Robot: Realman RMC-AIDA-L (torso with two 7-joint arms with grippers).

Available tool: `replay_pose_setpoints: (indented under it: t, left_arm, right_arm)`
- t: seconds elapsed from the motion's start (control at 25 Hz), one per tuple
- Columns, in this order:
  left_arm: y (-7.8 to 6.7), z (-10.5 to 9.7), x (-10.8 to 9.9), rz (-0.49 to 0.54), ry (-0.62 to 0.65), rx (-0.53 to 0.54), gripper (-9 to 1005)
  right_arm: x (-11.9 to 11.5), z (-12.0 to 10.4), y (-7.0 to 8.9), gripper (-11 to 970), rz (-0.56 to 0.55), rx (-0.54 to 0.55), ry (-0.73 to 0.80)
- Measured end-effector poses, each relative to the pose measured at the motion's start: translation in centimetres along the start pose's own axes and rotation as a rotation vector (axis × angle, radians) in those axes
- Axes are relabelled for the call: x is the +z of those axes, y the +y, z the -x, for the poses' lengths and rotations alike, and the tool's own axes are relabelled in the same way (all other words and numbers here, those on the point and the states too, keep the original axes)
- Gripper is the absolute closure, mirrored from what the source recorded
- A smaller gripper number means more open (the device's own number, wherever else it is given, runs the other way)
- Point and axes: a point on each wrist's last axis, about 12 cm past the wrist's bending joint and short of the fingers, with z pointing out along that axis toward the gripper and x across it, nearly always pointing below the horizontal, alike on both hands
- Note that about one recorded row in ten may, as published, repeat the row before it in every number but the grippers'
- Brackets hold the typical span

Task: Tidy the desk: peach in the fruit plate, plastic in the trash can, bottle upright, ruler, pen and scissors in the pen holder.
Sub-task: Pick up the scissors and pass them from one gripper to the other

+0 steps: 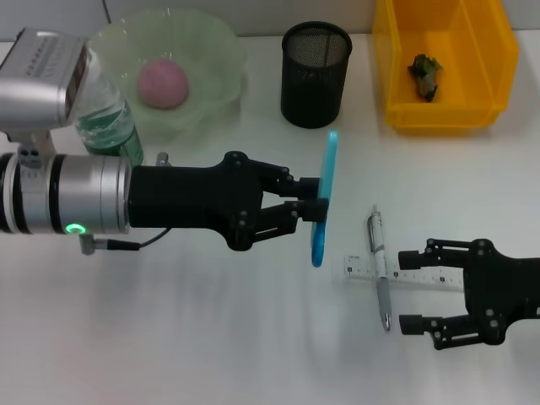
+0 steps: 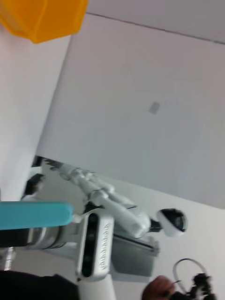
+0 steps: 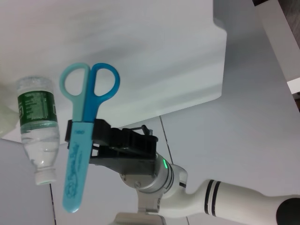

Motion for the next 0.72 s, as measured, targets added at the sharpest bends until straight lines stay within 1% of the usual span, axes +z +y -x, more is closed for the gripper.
replay_pose_setpoints:
  t: [0.08,0.12,0.16,0.36,0.72]
  left_arm:
    - [-0.1,-0.3,0.0,0.004,-0.017,-0.01,745]
    - [-0.2,-0.9,0.1,0.016,-0.062,-0.025,745]
    - [-0.3,-1.1,0.2,0.022,-0.076,-0.027,745]
    - [-0.6,-2.2,0.4,0.049,-0.146,-0.051,743]
    - [-1.5,-4.0,0.8,0.098,-0.263,-0.097,741]
  right_arm:
    - [0.1,-0.1,0.1,131,0.002,-0.011,-0.003]
    - [0.0,-0.2,0.2,131,0.002,-0.016,-0.005]
    - [0.0,-0.3,0.2,131,-0.002,-0.023,-0.01]
    - [-0.6,-0.9,0.7,131,-0.059,-0.071,-0.064]
    - [-0.5,-1.8,1.1,130,-0.108,-0.1,-0.112]
